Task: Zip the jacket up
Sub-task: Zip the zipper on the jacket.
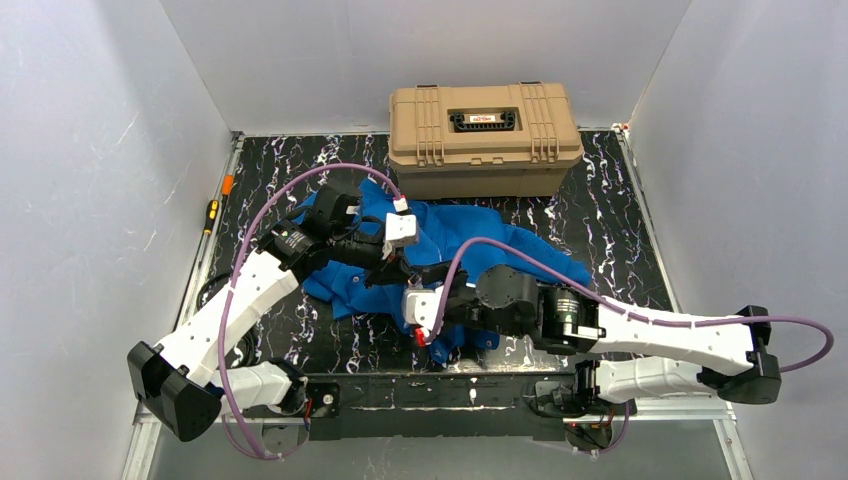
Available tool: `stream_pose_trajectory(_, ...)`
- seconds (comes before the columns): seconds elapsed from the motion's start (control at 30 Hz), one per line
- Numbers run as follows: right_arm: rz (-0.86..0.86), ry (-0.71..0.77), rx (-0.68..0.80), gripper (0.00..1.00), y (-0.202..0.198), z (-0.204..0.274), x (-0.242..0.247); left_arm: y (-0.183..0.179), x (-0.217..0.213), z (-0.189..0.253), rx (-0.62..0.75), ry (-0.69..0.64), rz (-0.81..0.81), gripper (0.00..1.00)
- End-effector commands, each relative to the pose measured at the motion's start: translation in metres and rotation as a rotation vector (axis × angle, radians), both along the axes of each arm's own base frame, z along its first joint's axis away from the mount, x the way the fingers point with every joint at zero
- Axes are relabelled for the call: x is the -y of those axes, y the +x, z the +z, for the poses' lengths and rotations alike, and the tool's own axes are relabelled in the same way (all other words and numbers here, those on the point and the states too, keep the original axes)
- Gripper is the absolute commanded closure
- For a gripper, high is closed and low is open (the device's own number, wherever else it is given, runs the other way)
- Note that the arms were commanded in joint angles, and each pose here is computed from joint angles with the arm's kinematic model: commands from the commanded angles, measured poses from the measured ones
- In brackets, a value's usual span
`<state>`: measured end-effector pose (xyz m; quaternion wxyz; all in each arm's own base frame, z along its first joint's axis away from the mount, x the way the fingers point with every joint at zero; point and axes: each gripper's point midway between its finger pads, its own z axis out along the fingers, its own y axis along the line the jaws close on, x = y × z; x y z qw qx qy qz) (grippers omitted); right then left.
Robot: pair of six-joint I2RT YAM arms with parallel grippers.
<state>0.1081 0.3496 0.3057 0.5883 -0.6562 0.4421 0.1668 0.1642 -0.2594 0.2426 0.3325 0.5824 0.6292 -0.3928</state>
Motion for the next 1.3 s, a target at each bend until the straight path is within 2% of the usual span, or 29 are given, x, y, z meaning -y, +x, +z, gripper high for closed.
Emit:
stream_pose_trajectory(0.0,-0.029,0.007,0.077,0.34,0.006,0.003,-0.005,-0.005,-0.001,0.013,-0.003,-0.028,-0.018,1.0)
stream_pose_trajectory(0.4,-0.074,0.02,0.156,0.49,0.014,-0.007,-0.012,-0.006,-0.001,0.015,0.002,-0.03,-0.02,1.0)
stream_pose_trajectory(0.53,-0.086,0.048,0.178,0.62,0.016,-0.002,-0.012,-0.006,-0.002,0.015,0.003,-0.031,-0.021,1.0)
stream_pose_trajectory(0.6,-0.086,0.044,0.181,0.65,0.016,-0.003,-0.013,-0.006,-0.002,0.015,0.005,-0.031,-0.02,1.0)
stream_pose_trajectory(0.7,-0.078,0.014,0.19,0.65,0.013,-0.009,-0.013,-0.006,-0.003,0.016,0.01,-0.031,-0.018,1.0)
stream_pose_trajectory(0.93,-0.044,-0.041,0.178,0.54,0.007,-0.017,-0.009,-0.007,-0.004,0.015,0.013,-0.027,-0.016,1.0)
stream_pose_trajectory(1.27,-0.074,-0.079,0.217,0.61,0.014,-0.026,-0.006,-0.007,-0.003,0.018,0.017,-0.035,-0.018,1.0)
